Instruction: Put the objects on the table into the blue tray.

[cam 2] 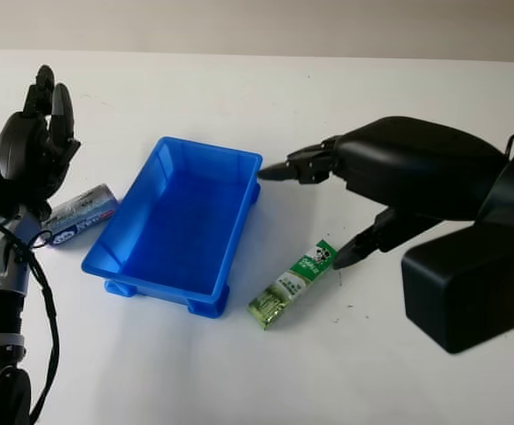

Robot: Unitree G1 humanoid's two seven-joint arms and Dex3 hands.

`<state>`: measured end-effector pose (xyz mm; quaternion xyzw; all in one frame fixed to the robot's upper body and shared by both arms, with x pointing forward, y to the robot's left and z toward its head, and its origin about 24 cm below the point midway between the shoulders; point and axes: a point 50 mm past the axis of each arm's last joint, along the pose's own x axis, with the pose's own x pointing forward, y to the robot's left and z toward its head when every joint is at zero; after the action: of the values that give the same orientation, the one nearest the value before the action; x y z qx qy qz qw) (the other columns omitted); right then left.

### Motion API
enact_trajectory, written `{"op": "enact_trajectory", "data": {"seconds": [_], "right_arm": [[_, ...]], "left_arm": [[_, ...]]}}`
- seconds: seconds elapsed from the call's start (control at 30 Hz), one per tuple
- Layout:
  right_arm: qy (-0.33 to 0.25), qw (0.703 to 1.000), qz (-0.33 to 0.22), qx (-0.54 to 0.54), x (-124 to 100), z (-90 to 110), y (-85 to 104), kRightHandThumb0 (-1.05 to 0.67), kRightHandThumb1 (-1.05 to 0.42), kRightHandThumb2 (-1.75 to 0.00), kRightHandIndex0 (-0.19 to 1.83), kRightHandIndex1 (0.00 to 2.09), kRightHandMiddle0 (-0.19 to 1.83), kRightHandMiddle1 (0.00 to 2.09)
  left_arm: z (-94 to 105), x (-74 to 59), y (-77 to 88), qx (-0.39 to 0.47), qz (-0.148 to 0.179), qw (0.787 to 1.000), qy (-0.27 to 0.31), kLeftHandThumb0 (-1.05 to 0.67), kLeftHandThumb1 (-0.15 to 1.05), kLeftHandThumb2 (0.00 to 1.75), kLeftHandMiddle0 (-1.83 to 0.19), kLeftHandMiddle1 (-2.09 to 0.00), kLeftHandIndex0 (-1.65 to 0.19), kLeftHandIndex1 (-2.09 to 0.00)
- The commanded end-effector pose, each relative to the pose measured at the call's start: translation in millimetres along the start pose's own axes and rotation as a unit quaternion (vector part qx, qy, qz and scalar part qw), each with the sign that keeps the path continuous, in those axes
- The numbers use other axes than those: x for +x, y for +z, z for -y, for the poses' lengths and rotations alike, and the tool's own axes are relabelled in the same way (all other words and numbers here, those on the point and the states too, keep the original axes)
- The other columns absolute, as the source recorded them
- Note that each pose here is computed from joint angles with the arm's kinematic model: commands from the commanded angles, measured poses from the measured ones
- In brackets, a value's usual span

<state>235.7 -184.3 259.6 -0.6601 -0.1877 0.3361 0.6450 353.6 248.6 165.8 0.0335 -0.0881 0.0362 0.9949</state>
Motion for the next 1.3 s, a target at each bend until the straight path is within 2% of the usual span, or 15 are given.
{"op": "enact_trajectory", "data": {"seconds": [0.0,0.17,0.47,0.83,1.0,1.03,1.07,1.1,1.2,1.27], "right_arm": [[0.019,1.000,0.007,-0.016,1.1,-6.0,1.9,-0.37,-0.68,-0.05,0.42,0.15,0.47,0.09],[0.055,0.998,0.007,-0.016,4.7,-13.3,3.9,-0.38,-0.70,-0.06,0.40,0.13,0.44,0.06],[0.073,0.996,0.043,0.009,13.9,-30.1,6.2,-0.38,-0.70,-0.05,0.45,0.15,0.48,0.08],[0.102,0.993,0.038,0.043,20.8,-54.4,6.7,-0.34,-0.74,-0.06,0.39,0.15,0.43,0.10],[0.092,0.994,0.030,0.048,22.4,-68.6,5.2,-0.28,-0.74,-0.05,0.41,0.18,0.42,0.14],[0.088,0.995,0.031,0.047,22.6,-72.6,4.6,-0.27,-0.74,-0.05,0.41,0.21,0.40,0.20],[0.084,0.995,0.032,0.046,22.8,-76.7,4.0,-0.25,-0.74,-0.05,0.39,0.30,0.29,0.45],[0.079,0.995,0.034,0.045,23.0,-80.5,3.5,-0.22,-0.74,-0.05,0.31,0.48,0.15,0.78],[0.055,0.997,0.047,0.036,23.5,-90.6,0.8,-0.18,-0.73,-0.05,0.04,1.16,0.04,1.21],[0.033,0.997,0.057,0.031,24.1,-97.1,-2.1,-0.15,-0.75,-0.06,-0.06,1.44,0.00,1.40]], "left_arm": [[-2.9,3.0,9.9,0.005,0.013,1.000,0.003,-0.73,1.05,0.69,0.19,0.00,0.19,0.00],[-3.8,3.0,10.6,0.008,0.014,1.000,0.006,-0.74,1.05,0.68,0.19,0.00,0.19,0.00],[-3.3,2.6,11.2,0.010,0.013,1.000,0.006,-0.74,1.05,0.67,0.19,0.00,0.19,0.00],[-4.0,1.5,10.5,0.012,0.014,1.000,0.003,-0.74,1.05,0.66,0.19,0.00,0.19,0.00],[-3.5,2.2,10.1,0.010,0.012,1.000,0.005,-0.73,1.05,0.67,0.19,0.00,0.19,0.00],[-3.6,2.2,10.1,0.011,0.013,1.000,0.004,-0.73,1.05,0.67,0.19,0.00,0.19,0.00],[-3.7,2.1,10.1,0.013,0.013,1.000,0.004,-0.73,1.05,0.67,0.19,0.00,0.19,0.00],[-4.0,2.1,10.1,0.016,0.013,1.000,0.003,-0.73,1.05,0.67,0.19,0.00,0.19,0.00],[-5.0,2.2,9.5,0.016,0.013,1.000,0.003,-0.74,1.05,0.67,0.19,0.00,0.19,0.00],[-4.8,2.1,9.4,0.013,0.013,1.000,0.003,-0.73,1.05,0.67,0.19,0.00,0.19,0.00]]}}
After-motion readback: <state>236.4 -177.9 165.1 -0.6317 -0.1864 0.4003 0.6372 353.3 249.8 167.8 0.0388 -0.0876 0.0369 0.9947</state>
